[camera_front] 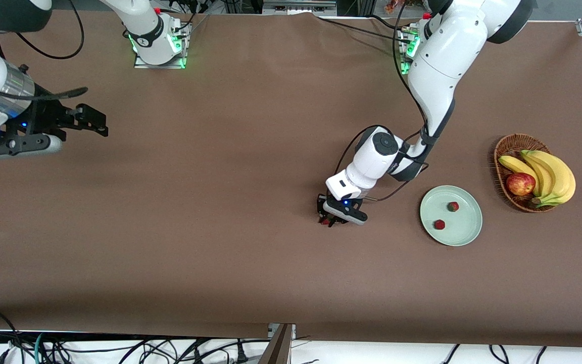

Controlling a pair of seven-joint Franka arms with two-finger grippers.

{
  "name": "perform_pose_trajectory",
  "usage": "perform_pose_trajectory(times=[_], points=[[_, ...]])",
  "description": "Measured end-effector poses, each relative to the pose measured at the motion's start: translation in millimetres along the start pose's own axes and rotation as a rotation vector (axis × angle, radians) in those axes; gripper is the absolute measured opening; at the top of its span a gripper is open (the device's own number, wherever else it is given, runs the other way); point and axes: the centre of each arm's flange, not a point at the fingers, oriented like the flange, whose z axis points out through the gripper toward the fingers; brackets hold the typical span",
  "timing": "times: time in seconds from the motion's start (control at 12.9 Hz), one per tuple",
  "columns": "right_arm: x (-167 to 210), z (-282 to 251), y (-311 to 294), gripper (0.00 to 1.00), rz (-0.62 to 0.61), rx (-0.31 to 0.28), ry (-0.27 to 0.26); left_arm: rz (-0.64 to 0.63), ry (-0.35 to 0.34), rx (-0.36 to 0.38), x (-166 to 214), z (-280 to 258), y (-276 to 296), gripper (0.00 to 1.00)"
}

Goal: Collect all strawberries into plate
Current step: 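Grasp the strawberry with the left gripper while the right arm retracts, then lower the strawberry onto the plate and open the left gripper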

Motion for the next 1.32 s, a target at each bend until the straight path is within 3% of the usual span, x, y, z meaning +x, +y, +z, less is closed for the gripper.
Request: perform_pose_trajectory(times=[0.23, 0.39, 0.62, 0.93, 1.17, 1.32], points=[[-1.9, -0.3, 4.3, 1.00, 0.003, -0.027, 0.000, 0.017, -0.159, 0.054, 8.3, -26.0, 2.7, 0.31], [-1.8, -0.6, 8.0, 1.00, 0.008, -0.036, 0.001, 0.045, -0.229, 0.095, 24.4, -58.2, -5.9, 0.31], [-2.1, -7.0, 11.0, 1.00, 0.013, -0.043, 0.016, 0.207, -0.339, 0.127, 42.9, -102.4, -63.6, 0.31], [-1.0, -17.7, 14.6, 1.00, 0.015, -0.070, 0.053, 0.419, -0.486, 0.094, 39.8, -130.7, -132.3, 0.31], [1.3, -22.1, 14.3, 1.00, 0.012, -0.086, 0.082, 0.600, -0.516, 0.046, 36.1, -153.6, -215.5, 0.31], [3.6, -24.5, 12.2, 1.00, 0.000, -0.135, 0.107, 0.687, -0.521, 0.033, 29.4, -169.2, -269.5, 0.31]])
